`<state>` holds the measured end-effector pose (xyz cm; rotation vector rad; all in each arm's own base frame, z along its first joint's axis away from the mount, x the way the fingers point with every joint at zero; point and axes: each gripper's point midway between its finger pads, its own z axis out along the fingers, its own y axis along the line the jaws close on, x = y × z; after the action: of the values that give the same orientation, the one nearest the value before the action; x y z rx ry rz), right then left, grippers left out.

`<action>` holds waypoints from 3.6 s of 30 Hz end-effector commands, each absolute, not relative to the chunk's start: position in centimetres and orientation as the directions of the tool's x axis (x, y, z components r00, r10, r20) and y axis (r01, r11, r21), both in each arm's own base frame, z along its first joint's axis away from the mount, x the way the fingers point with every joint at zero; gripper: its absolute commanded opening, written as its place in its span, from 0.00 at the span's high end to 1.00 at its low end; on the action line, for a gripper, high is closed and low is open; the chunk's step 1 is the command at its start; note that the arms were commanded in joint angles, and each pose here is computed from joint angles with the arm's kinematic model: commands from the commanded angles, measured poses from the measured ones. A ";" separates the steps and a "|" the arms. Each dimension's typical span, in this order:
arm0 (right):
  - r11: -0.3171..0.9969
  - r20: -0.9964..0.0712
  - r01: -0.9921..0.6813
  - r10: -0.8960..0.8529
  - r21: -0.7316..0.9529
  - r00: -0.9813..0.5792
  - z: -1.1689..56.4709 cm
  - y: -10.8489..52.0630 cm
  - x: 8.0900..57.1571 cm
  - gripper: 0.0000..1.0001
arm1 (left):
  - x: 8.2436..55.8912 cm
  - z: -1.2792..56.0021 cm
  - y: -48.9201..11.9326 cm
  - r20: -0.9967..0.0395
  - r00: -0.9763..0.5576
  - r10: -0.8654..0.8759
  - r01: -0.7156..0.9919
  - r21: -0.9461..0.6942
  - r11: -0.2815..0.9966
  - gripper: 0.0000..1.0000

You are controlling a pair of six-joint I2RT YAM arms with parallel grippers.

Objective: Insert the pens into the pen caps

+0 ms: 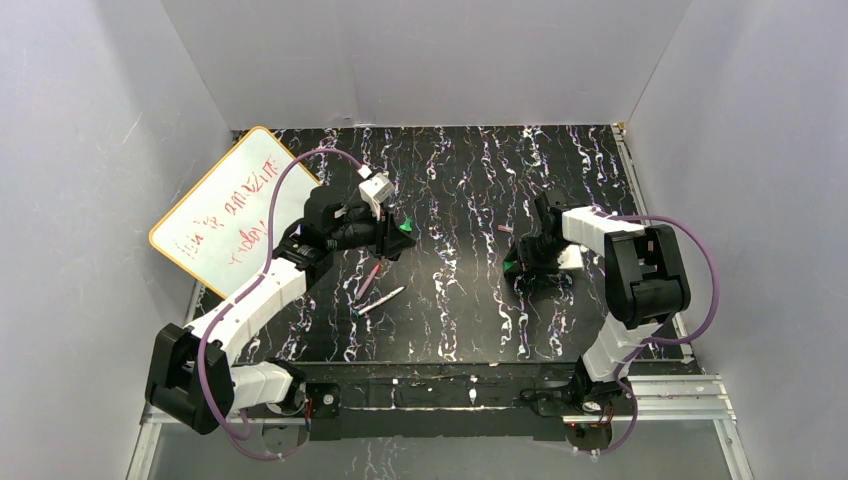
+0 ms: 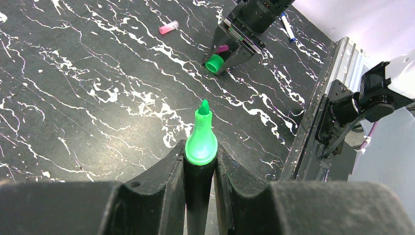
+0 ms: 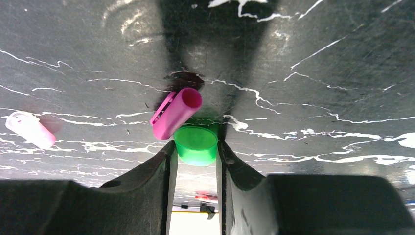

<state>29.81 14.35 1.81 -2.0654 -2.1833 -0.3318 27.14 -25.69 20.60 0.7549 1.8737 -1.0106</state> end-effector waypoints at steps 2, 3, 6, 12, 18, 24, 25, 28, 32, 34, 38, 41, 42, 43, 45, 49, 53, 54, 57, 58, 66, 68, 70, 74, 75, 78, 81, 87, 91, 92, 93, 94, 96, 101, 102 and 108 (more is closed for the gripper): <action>0.080 0.148 0.994 0.985 0.070 -0.090 1.3 12.9 29.6 0.67 | 27.3 22.2 -26.0 -0.903 -0.418 0.098 0.817 -0.326 0.475 1.00; 0.089 0.137 0.992 0.985 0.091 -0.101 1.6 12.8 29.9 0.68 | 27.3 22.2 -26.0 -0.903 -0.418 0.098 0.817 -0.326 0.475 1.00; 0.131 0.086 0.977 0.985 0.169 -0.147 3.0 12.7 31.0 0.71 | 27.3 22.1 -26.1 -0.902 -0.420 0.099 0.817 -0.328 0.475 1.00; 0.289 -0.079 0.901 0.957 0.323 -0.278 6.7 13.0 33.9 0.72 | 27.4 21.6 -26.2 -0.896 -0.434 0.099 0.812 -0.341 0.474 1.00; 0.512 -0.321 0.650 0.859 0.561 -0.400 13.6 16.1 37.6 0.72 | 27.4 20.8 -26.5 -0.882 -0.460 0.103 0.807 -0.367 0.463 1.00; 0.596 -0.498 0.207 0.779 0.775 -0.380 22.5 20.4 40.6 0.70 | 27.1 20.6 -26.9 -0.871 -0.480 0.103 0.810 -0.395 0.434 1.00; 0.611 -0.523 0.160 0.764 0.776 -0.379 23.6 21.1 40.9 0.70 | 27.0 20.6 -27.0 -0.872 -0.480 0.102 0.811 -0.396 0.430 1.00; 0.653 -0.589 0.042 0.708 0.756 -0.390 26.2 23.4 41.6 0.71 | 27.0 20.7 -27.0 -0.873 -0.479 0.097 0.812 -0.399 0.426 1.00; 0.638 -0.647 -0.185 0.638 0.748 -0.417 29.4 27.1 41.0 0.69 | 26.9 20.7 -27.1 -0.873 -0.479 0.094 0.813 -0.401 0.422 1.00; 0.615 -0.671 -0.283 0.606 0.736 -0.427 30.5 28.8 40.1 0.67 | 27.0 20.8 -27.1 -0.875 -0.475 0.092 0.814 -0.398 0.423 1.00; 0.567 -0.694 -0.402 0.547 0.719 -0.469 31.7 31.8 38.3 0.67 | 27.3 20.9 -26.8 -0.880 -0.467 0.087 0.808 -0.385 0.446 1.00; 0.527 -0.700 -0.462 0.504 0.713 -0.506 32.3 33.5 37.0 0.67 | 27.7 20.8 -26.4 -0.886 -0.456 0.087 0.798 -0.363 0.481 1.00; 0.514 -0.706 -0.484 0.491 0.708 -0.511 32.5 33.9 36.5 0.67 | 27.9 20.8 -26.2 -0.888 -0.451 0.087 0.793 -0.353 0.497 1.00; 0.506 -0.710 -0.499 0.481 0.704 -0.514 32.7 34.1 36.2 0.67 | 28.1 20.8 -26.0 -0.892 -0.445 0.086 0.787 -0.343 0.513 1.00; 0.493 -0.718 -0.523 0.457 0.695 -0.525 32.8 34.7 35.5 0.67 | 28.4 20.9 -25.6 -0.897 -0.433 0.086 0.779 -0.325 0.536 1.00; 0.486 -0.716 -0.529 0.417 0.696 -0.560 32.1 35.6 34.3 0.68 | 28.7 21.3 -25.0 -0.909 -0.409 0.082 0.767 -0.294 0.570 1.00; 0.479 -0.716 -0.538 0.386 0.694 -0.581 31.6 36.2 32.9 0.68 | 28.9 21.4 -24.6 -0.914 -0.398 0.081 0.757 -0.277 0.592 1.00; 0.479 -0.720 -0.543 0.376 0.690 -0.583 31.5 36.4 32.6 0.68 | 29.0 21.4 -24.5 -0.914 -0.397 0.081 0.756 -0.276 0.594 1.00; 0.479 -0.735 -0.564 0.343 0.673 -0.585 31.2 37.1 31.7 0.68 | 29.0 21.4 -24.6 -0.913 -0.399 0.081 0.756 -0.278 0.593 1.00; 0.479 -0.736 -0.566 0.334 0.671 -0.589 30.9 37.3 31.5 0.68 | 29.1 21.4 -24.6 -0.913 -0.400 0.081 0.756 -0.278 0.593 1.00; 0.466 -0.734 -0.579 0.293 0.669 -0.612 30.1 38.3 30.5 0.69 | 29.2 21.4 -24.3 -0.915 -0.394 0.083 0.749 -0.267 0.606 1.00; 0.468 -0.734 -0.578 0.287 0.668 -0.615 29.8 38.3 30.4 0.69 | 29.2 21.5 -24.3 -0.916 -0.393 0.083 0.749 -0.267 0.607 1.00; 0.468 -0.732 -0.577 0.280 0.669 -0.621 29.5 38.3 30.2 0.69 | 29.2 21.4 -24.3 -0.916 -0.393 0.083 0.747 -0.266 0.609 1.00; 0.467 -0.730 -0.578 0.271 0.669 -0.627 29.3 38.3 29.9 0.69 | 29.3 21.6 -24.2 -0.918 -0.389 0.081 0.745 -0.261 0.614 1.00; 0.468 -0.731 -0.579 0.268 0.668 -0.628 29.2 38.3 29.8 0.69 | 29.3 21.6 -24.2 -0.918 -0.388 0.081 0.745 -0.261 0.614 1.00; 0.469 -0.730 -0.579 0.256 0.667 -0.634 28.8 38.6 29.7 0.69 | 29.3 21.7 -24.2 -0.919 -0.387 0.080 0.745 -0.260 0.614 1.00; 0.470 -0.722 -0.572 0.245 0.672 -0.647 27.9 38.8 29.5 0.69 | 29.3 21.7 -24.1 -0.919 -0.385 0.079 0.743 -0.258 0.617 1.00; 0.478 -0.712 -0.562 0.227 0.676 -0.664 26.5 38.9 29.2 0.69 | 29.2 21.8 -24.0 -0.921 -0.381 0.078 0.743 -0.254 0.619 1.00; 0.486 -0.713 -0.559 0.219 0.671 -0.665 26.1 38.8 29.1 0.69 | 29.2 21.9 -24.0 -0.922 -0.379 0.078 0.743 -0.253 0.619 1.00; 0.485 -0.714 -0.561 0.216 0.671 -0.666 26.0 38.8 29.1 0.69 | 29.3 21.9 -24.0 -0.922 -0.378 0.078 0.743 -0.252 0.620 1.00; 0.484 -0.715 -0.564 0.211 0.669 -0.667 26.0 38.8 29.0 0.69 | 29.2 21.9 -24.0 -0.923 -0.377 0.078 0.743 -0.251 0.620 1.00; 0.484 -0.714 -0.564 0.206 0.669 -0.669 25.9 38.8 28.9 0.69 | 29.3 21.9 -24.0 -0.924 -0.375 0.077 0.743 -0.250 0.620 1.00; 0.480 -0.715 -0.570 0.197 0.667 -0.671 25.8 38.9 28.8 0.69 | 29.3 21.9 -24.0 -0.924 -0.375 0.077 0.741 -0.249 0.623 1.00; 0.463 -0.721 -0.593 0.160 0.658 -0.674 25.7 39.4 27.9 0.68 | 29.5 21.8 -23.8 -0.923 -0.376 0.077 0.733 -0.246 0.635 1.00; 0.460 -0.723 -0.599 0.152 0.655 -0.674 25.7 39.6 27.7 0.67 | 29.6 21.9 -23.8 -0.924 -0.374 0.076 0.733 -0.244 0.635 1.00; 0.437 -0.717 -0.611 0.123 0.660 -0.686 25.5 40.0 26.7 0.55 | 29.6 21.8 -23.8 -0.924 -0.374 0.077 0.733 -0.244 0.635 1.00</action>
<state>28.44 39.01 25.11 0.5344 -3.2818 -2.0744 29.57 -23.87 20.38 0.6394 1.8987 -0.8255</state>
